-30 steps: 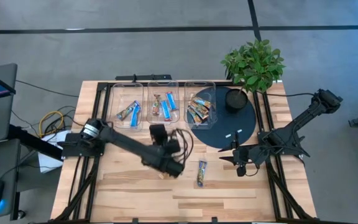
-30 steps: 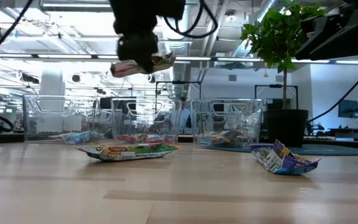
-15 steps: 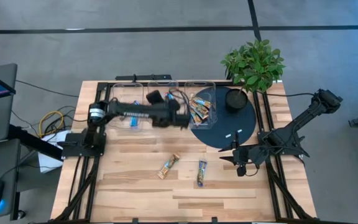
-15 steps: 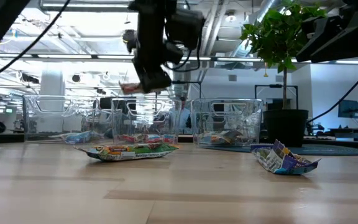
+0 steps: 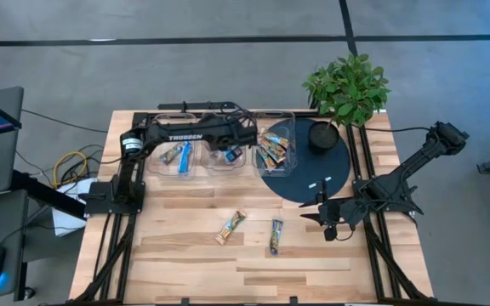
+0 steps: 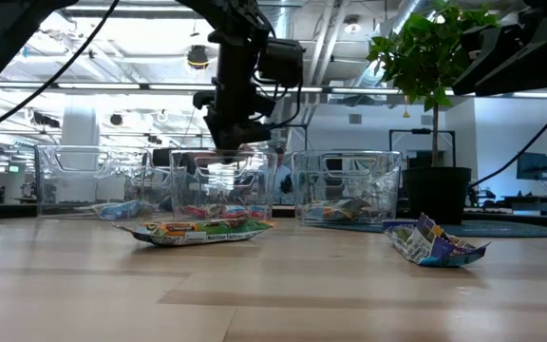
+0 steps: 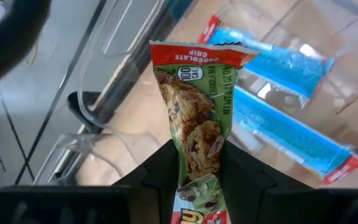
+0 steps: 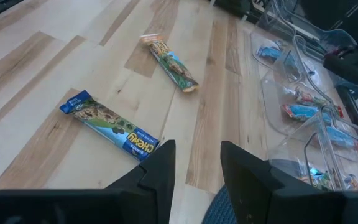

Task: Pick and place Granola Bars by type
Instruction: Put the red chocolate chip into the center transparent bin

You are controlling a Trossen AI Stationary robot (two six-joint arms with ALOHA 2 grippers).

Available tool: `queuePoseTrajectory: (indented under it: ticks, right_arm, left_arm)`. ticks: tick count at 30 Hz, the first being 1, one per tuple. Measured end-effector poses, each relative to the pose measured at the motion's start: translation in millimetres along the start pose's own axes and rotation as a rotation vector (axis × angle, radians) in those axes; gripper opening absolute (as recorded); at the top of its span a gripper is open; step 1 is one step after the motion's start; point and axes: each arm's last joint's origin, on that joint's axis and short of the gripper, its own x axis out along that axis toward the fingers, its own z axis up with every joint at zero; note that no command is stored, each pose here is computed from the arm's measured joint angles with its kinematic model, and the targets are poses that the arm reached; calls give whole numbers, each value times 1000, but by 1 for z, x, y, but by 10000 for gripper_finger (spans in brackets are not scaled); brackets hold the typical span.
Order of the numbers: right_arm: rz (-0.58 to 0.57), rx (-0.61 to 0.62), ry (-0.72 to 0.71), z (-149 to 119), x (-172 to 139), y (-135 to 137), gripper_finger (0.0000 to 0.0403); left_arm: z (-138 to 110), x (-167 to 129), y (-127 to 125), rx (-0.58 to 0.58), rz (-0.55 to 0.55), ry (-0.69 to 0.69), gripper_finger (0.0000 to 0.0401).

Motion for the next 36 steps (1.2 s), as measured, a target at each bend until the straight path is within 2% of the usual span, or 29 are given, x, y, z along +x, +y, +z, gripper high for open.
queuePoseTrajectory:
  ticks: [6,11,25,36]
  right_arm:
    - [0,0,0,0,0,0,121]
    - [0,0,0,0,0,0,121]
    - [0,0,0,0,0,0,121]
    - [0,0,0,0,0,0,121]
  left_arm:
    - [5,-1,-3,10,-27,-48,98]
    - [9,-1,-7,33,-92,-75,98]
    - [13,-1,-6,52,-38,-118,98]
    - [12,-2,-9,110,-116,-96,99]
